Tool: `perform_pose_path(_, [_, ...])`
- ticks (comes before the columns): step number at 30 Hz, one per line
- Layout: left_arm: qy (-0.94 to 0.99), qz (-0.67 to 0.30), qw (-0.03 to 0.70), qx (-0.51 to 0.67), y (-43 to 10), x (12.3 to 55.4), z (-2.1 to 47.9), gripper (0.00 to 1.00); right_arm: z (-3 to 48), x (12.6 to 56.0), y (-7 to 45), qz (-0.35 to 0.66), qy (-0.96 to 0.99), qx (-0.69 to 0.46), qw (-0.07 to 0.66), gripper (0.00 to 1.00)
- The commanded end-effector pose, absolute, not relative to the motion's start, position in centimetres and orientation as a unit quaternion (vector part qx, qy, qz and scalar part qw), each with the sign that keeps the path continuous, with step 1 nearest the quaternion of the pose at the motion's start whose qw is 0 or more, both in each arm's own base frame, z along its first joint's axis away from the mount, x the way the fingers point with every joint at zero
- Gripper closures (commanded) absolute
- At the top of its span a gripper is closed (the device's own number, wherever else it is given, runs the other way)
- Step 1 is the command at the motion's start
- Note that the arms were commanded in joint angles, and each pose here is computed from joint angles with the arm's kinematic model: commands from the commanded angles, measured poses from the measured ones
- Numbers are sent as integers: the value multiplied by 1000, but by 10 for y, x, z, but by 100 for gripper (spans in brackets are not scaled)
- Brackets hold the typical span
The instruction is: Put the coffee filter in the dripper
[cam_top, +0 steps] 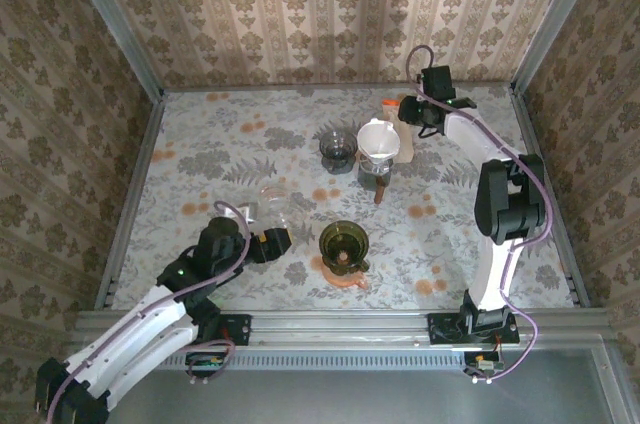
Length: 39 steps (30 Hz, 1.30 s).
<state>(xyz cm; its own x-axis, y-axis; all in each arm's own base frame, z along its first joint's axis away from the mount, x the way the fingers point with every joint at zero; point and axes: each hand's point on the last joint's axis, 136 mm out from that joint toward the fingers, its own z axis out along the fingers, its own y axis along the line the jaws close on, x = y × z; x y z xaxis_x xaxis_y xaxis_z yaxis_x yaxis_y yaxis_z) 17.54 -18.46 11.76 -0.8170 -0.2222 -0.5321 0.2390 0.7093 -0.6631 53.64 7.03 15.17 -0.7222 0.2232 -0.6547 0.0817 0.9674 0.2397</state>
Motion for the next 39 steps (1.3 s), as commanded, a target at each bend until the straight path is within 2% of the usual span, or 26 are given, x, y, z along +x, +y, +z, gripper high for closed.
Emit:
perform_pose_path(1, [861,-399,315,-1,-189,182,134,21,165,551,80,116,915,64,382,61])
perform_pose_path(14, [864,-397,311,-2,-189,182,131,21,145,555,81,82,928,42,362,67])
perform_pose_path(39, [862,-403,307,-7,-191,182,127,21,146,547,76,6,928,3,372,87])
